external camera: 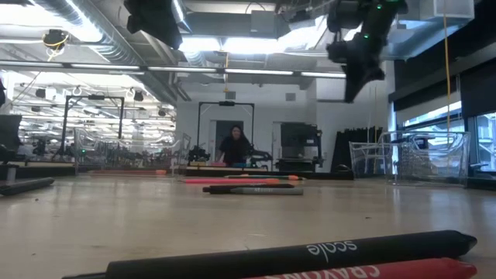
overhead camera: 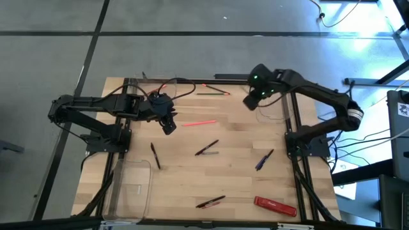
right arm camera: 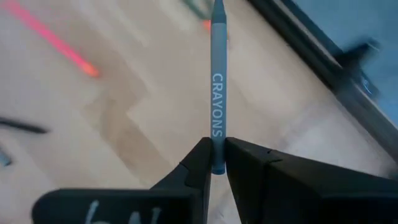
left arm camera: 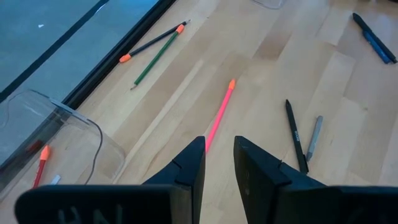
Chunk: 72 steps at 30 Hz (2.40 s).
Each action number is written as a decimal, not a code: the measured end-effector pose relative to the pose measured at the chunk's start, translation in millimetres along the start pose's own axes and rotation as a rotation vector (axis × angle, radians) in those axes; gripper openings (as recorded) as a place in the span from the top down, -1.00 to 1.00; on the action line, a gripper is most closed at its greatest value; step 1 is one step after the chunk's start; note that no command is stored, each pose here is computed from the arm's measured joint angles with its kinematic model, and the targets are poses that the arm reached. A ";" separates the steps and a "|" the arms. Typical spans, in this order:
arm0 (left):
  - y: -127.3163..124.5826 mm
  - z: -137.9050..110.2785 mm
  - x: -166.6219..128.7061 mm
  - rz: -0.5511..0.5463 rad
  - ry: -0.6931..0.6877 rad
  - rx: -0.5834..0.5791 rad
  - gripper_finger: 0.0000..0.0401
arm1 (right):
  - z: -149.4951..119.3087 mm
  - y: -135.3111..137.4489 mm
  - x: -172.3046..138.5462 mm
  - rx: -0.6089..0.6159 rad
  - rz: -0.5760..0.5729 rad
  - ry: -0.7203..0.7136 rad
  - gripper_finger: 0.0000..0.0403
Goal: Sort crayons/erasers/pens/pencils in bins
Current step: Put the gray crayon into the top right transparent bin, then put the left black pen into the bottom left transparent bin
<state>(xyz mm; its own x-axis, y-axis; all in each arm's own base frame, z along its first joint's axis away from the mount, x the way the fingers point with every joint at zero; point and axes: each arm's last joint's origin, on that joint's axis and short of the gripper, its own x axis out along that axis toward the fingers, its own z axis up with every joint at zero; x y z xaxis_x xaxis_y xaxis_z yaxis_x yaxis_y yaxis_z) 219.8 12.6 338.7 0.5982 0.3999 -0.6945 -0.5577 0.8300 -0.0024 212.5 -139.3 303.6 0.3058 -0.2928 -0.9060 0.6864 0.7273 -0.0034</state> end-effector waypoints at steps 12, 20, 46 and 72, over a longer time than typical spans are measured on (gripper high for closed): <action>0.7 0.5 0.0 0.026 -0.014 -0.001 0.62 | -27.4 -61.5 8.7 0.434 -0.240 0.171 0.76; 0.8 0.7 0.0 0.033 -0.019 -0.001 0.62 | -58.9 -77.9 52.5 0.537 -0.176 0.259 0.76; 1.1 0.7 -0.1 0.042 -0.022 -0.001 0.62 | -80.8 -77.5 91.1 0.599 -0.144 0.187 0.70; 12.0 -26.0 -4.0 0.172 0.242 -0.657 0.62 | -68.8 -67.6 54.4 0.360 -0.071 -0.102 0.29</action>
<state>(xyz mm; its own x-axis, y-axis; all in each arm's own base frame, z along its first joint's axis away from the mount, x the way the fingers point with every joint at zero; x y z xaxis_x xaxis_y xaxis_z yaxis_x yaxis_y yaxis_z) 195.7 10.8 322.8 0.3691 0.3432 -0.8637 -0.9089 0.3273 -0.2583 137.3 -161.7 225.4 0.3005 -0.4082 -0.8620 0.8906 0.4435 0.1004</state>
